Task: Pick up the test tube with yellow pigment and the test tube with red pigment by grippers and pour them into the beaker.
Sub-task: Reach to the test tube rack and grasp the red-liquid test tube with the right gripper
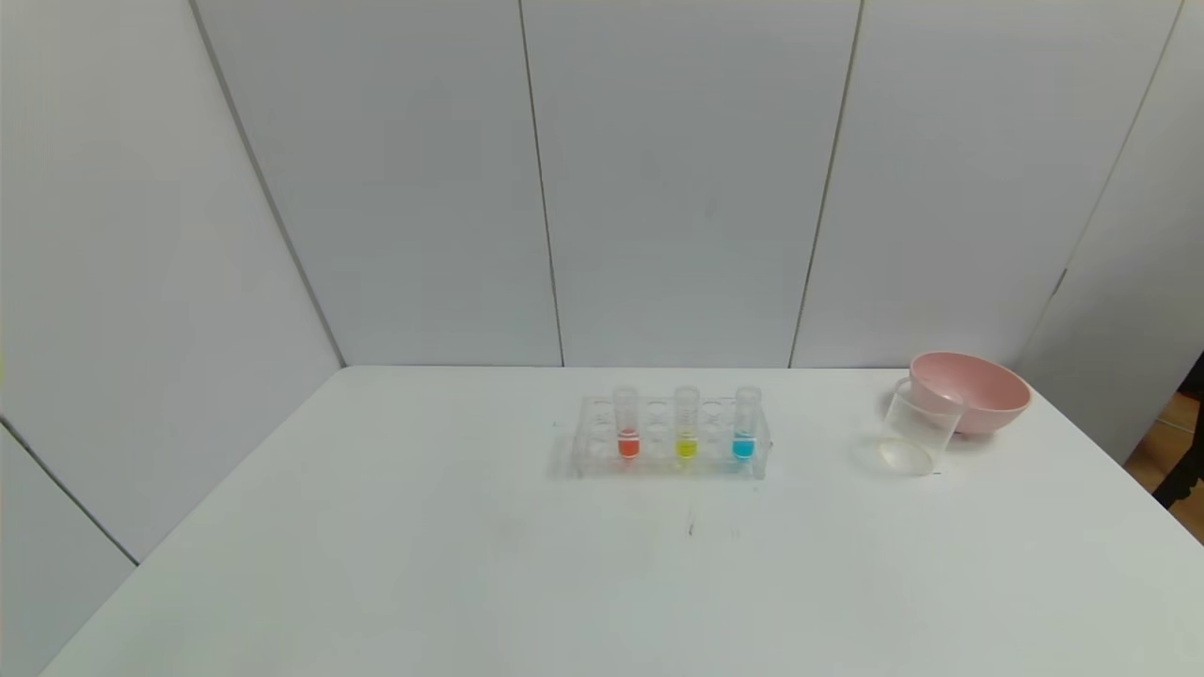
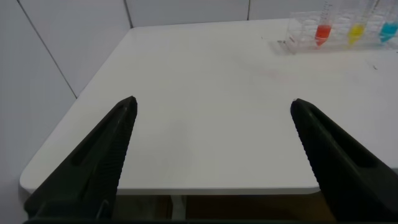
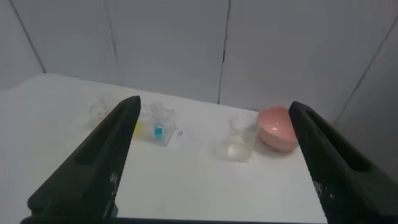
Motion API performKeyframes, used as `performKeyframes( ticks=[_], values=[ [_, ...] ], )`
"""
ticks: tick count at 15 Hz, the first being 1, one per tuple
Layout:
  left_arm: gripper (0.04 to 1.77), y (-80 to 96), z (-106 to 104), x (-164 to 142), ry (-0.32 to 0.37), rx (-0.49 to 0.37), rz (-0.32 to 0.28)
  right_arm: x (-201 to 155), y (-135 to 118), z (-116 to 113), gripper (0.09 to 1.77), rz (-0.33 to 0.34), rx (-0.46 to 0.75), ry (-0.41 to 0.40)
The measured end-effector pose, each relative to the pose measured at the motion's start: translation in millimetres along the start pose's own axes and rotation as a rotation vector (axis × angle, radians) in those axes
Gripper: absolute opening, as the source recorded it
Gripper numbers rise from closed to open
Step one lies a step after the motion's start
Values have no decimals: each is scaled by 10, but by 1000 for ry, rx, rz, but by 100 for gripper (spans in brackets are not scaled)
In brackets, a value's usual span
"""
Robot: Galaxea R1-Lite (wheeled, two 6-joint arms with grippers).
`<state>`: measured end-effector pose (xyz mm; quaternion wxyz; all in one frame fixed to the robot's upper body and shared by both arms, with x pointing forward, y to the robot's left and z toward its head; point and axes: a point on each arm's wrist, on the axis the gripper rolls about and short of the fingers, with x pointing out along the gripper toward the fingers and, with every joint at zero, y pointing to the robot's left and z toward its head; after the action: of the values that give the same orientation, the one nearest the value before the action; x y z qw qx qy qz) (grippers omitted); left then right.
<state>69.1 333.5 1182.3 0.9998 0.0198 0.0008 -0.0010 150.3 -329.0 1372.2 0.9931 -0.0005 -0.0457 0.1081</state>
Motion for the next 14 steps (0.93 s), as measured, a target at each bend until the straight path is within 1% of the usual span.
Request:
performKeyframes(
  ticks=[2, 4, 8, 9, 12, 14],
  values=[
    [176, 0, 0, 0, 0, 0, 0, 204, 34, 13, 171, 27, 11, 28],
    [176, 0, 0, 0, 0, 0, 0, 369, 117, 0, 171, 26, 18, 49],
    [176, 0, 0, 0, 0, 0, 0, 650, 428, -41, 171, 12, 28, 61],
    [176, 0, 0, 0, 0, -1, 1, 709, 517, -60, 171, 18, 29, 65],
    [176, 0, 0, 0, 0, -1, 1, 850, 747, -155, 171, 84, 25, 97],
    [176, 0, 0, 0, 0, -1, 0, 932, 873, -230, 171, 103, 27, 118]
  ],
)
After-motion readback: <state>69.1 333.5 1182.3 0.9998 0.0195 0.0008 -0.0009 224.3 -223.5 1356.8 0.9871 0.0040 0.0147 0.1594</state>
